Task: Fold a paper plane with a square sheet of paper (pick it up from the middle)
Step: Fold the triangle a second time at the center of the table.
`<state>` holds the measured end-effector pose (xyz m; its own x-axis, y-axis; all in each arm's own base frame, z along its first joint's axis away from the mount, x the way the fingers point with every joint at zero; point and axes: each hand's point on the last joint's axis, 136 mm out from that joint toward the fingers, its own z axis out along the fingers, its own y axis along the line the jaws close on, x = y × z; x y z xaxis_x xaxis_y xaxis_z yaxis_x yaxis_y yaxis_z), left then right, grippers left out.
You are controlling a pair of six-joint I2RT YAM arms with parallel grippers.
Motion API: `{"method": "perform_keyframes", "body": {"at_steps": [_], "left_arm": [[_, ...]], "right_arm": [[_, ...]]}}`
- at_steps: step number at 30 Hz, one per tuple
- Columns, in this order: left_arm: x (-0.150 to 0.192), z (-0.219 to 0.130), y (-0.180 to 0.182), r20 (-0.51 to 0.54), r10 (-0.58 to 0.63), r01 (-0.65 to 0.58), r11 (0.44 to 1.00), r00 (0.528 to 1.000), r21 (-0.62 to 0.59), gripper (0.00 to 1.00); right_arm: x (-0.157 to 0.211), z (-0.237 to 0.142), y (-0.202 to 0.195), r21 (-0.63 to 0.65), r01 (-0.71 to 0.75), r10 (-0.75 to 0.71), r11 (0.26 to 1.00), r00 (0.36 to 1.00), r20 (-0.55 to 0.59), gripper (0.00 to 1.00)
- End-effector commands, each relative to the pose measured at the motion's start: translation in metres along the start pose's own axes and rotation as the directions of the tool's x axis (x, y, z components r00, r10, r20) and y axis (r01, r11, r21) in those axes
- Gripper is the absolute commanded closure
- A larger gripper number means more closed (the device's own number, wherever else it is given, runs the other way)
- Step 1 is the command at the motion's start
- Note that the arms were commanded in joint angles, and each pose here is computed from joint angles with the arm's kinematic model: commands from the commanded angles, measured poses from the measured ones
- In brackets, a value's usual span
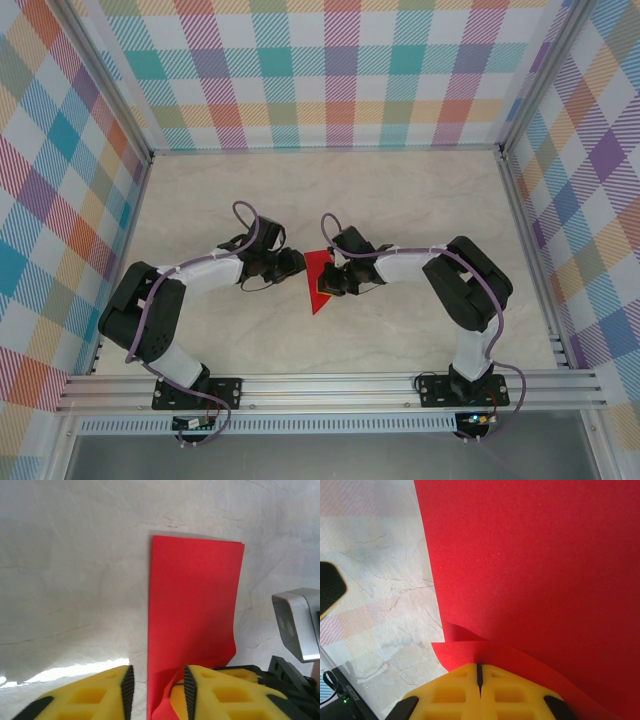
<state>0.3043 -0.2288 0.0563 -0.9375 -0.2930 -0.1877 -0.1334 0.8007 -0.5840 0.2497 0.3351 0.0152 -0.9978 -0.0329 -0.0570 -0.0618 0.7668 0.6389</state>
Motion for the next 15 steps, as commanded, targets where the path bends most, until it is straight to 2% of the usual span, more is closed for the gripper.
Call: {"method": "perform_keyframes", "body": {"at_steps": [1, 9, 15], "left_arm": [[0.017, 0.000, -0.009, -0.048, 0.024, -0.023, 0.999, 0.999, 0.038, 0.73], [0.043, 0.013, -0.014, -0.126, 0.049, -0.041, 0.997, 0.991, 0.063, 0.92], [0.048, 0.021, -0.016, -0.145, 0.051, -0.041, 0.997, 0.988, 0.071, 0.97]], "right_arm": [[0.015, 0.011, -0.036, 0.126, -0.037, 0.041, 0.991, 0.999, -0.032, 0.98], [0.015, 0.013, -0.040, 0.141, -0.045, 0.051, 0.989, 0.998, -0.038, 0.99], [0.016, 0.014, -0.041, 0.145, -0.052, 0.058, 0.988, 0.997, -0.041, 1.00]]}}
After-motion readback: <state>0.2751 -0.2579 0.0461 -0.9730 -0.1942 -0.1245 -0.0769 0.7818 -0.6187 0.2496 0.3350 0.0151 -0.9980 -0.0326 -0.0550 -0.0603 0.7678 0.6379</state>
